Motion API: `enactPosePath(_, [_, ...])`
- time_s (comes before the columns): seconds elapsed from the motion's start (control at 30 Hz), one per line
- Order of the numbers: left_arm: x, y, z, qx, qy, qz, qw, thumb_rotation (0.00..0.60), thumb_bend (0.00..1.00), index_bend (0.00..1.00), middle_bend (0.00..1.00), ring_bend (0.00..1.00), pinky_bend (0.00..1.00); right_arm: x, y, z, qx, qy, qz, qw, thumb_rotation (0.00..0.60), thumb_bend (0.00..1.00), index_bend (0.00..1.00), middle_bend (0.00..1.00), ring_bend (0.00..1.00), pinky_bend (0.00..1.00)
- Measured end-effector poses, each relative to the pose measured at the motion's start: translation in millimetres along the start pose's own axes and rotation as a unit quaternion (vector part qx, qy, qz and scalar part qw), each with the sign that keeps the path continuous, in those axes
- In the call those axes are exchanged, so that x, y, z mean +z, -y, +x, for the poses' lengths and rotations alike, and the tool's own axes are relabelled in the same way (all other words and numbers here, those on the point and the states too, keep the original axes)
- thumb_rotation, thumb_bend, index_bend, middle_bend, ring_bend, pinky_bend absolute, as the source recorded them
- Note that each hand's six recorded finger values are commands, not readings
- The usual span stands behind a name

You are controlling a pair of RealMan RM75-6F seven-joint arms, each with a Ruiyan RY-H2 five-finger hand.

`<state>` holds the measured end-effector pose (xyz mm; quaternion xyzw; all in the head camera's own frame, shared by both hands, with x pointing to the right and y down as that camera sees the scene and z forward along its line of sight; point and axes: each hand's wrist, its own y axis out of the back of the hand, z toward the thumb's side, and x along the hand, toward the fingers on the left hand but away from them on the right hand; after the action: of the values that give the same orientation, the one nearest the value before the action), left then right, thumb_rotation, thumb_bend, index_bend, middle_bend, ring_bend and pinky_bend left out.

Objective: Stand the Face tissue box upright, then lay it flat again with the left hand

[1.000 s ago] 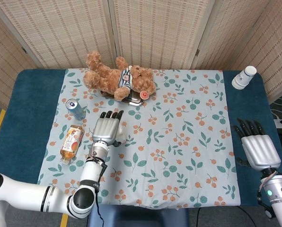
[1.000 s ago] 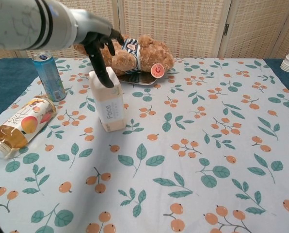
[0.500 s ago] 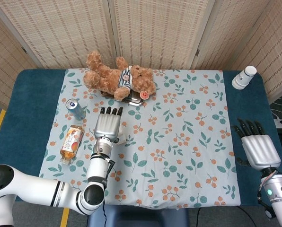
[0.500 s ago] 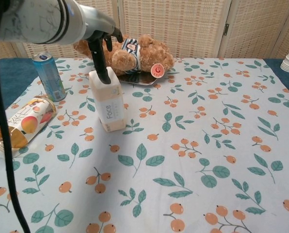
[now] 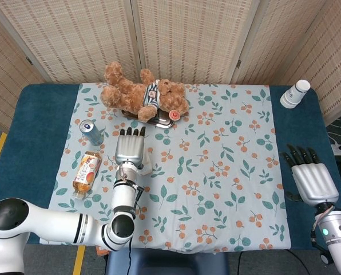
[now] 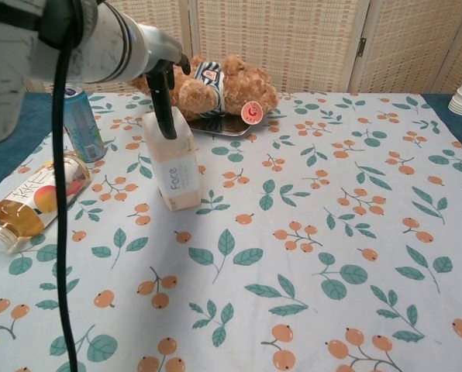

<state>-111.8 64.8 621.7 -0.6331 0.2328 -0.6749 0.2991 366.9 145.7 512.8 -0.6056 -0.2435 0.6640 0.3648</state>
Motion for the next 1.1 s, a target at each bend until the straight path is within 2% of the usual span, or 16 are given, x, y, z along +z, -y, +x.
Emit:
enactPosePath(0.83, [-3,12,12,-0.018,-0.018,0.007,0.9996,0.6,0.14,0.04,0.15,0.08,0.15,-4,-1,-3,0.001,0.004,-0.006,1.0,0.6,0.12,0.14,0.0,0.0,0.0])
enactPosePath(1.1, [-7,14,15,-0.021,-0.026,0.009,0.9994,0.6,0.14,0.07,0.23,0.11,0.18,-4,2,-5,0.006,0.006,-0.003,1.0,0.6,0.12,0.14,0.0,0.0,0.0])
